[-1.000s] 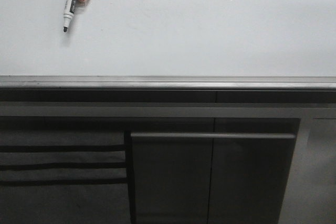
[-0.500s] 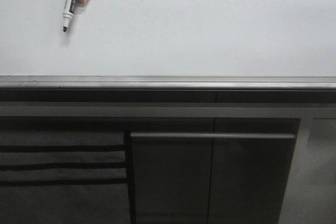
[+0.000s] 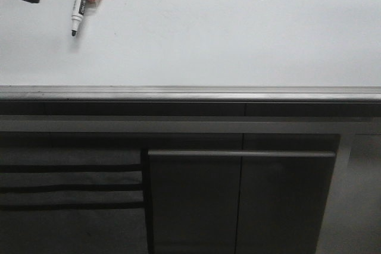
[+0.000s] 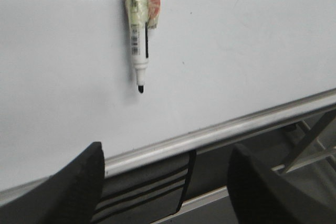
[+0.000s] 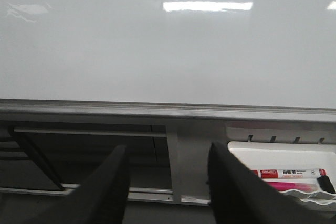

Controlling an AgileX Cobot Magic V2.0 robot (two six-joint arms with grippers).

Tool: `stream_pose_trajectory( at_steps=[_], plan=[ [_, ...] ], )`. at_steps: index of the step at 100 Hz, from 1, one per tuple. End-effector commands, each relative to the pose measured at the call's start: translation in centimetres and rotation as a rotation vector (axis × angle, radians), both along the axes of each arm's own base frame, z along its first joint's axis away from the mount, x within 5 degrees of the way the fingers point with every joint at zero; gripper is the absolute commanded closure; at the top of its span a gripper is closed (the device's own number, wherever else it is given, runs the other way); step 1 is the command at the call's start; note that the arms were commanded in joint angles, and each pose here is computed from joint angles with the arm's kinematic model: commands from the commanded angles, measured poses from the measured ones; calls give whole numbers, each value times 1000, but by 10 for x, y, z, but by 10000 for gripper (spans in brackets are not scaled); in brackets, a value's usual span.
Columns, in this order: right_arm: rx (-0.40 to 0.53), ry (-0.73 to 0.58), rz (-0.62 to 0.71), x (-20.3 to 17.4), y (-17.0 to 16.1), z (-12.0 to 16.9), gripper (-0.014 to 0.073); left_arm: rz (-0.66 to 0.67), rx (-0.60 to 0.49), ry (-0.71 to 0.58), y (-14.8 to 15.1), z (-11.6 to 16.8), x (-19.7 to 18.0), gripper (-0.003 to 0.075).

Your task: Write number 0 on whiteboard

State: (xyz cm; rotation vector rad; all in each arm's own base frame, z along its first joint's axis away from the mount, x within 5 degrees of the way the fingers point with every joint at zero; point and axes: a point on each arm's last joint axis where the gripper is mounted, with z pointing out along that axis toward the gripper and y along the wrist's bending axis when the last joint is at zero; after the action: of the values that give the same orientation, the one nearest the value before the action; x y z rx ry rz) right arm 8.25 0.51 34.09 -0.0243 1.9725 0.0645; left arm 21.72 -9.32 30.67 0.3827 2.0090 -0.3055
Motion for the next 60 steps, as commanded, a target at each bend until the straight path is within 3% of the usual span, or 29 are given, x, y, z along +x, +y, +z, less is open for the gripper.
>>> stream_pose_trajectory(
  at_steps=[1,36,60],
  plan=[
    [-7,-99,-6,4,-1,16,286,6,-35,-125,-9,19,20,261],
    [-13,-94,-4,4,-1,16,286,41,5,-111,-21,18,84,261],
    [-13,-92,-4,4,-1,16,286,59,19,-91,-21,10,104,295]
  ],
)
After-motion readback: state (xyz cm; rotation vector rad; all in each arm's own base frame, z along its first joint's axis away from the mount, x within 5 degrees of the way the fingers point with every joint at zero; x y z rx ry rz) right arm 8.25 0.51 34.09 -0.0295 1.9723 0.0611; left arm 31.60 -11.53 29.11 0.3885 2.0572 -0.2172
